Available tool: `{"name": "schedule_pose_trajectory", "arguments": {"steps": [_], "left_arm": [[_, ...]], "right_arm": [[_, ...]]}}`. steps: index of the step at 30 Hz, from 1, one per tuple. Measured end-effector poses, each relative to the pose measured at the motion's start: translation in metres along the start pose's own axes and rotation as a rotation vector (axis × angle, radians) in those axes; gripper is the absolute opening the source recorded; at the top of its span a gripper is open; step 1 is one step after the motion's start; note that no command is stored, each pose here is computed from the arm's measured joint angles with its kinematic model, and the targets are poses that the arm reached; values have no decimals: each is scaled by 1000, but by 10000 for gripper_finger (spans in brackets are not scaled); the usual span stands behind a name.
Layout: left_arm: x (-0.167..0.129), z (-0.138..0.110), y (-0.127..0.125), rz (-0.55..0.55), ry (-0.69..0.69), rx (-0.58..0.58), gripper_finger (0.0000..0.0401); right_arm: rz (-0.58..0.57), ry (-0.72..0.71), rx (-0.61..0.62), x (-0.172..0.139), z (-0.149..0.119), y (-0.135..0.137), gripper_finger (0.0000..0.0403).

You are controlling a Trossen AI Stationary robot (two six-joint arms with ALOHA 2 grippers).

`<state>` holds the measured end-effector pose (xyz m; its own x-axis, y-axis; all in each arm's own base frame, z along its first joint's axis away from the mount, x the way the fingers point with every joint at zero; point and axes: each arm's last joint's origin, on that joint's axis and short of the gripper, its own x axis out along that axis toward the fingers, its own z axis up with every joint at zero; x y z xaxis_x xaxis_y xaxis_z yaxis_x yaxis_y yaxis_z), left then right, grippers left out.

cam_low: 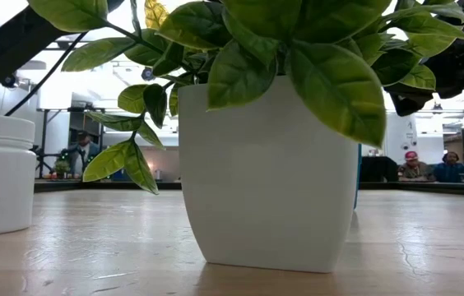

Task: Pick and place pill bottles into a basket
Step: Put the white pill bottle into the blue bin

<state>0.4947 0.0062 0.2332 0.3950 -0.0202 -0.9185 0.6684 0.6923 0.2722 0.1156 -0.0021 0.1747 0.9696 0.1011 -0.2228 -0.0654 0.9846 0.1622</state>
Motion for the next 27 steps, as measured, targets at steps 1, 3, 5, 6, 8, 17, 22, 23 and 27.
{"name": "schedule_pose_trajectory", "arguments": {"steps": [1, 3, 5, 6, 8, 17, 22, 23, 27], "left_arm": [[0, 0, 1, 5, -4, -1, 146], [0, 0, 2, 9, -8, -4, 146], [0, -1, 2, 10, -7, -11, 146], [0, -1, 3, 11, -8, -15, 146], [1, -1, 3, 13, -11, -26, 146], [5, -1, 3, 20, -32, -30, 146], [5, 0, 4, 26, -49, -31, 146], [5, 0, 4, 25, -48, -32, 146], [6, 0, 4, 19, -47, -33, 146]], "right_arm": [[0, 0, 0, 0, 0, 0, 8], [0, 0, 0, 0, 0, 0, 8], [1, 0, 0, 0, 0, 0, 8], [0, 0, 0, 0, 0, 0, 8], [0, 0, 0, 0, 0, 0, 8], [0, 0, 0, 0, 0, 0, 8], [0, 0, 8, 0, 0, 0, 8], [0, 0, 11, 0, 0, 0, 8], [0, 0, 19, 0, 0, 0, 8]]}}
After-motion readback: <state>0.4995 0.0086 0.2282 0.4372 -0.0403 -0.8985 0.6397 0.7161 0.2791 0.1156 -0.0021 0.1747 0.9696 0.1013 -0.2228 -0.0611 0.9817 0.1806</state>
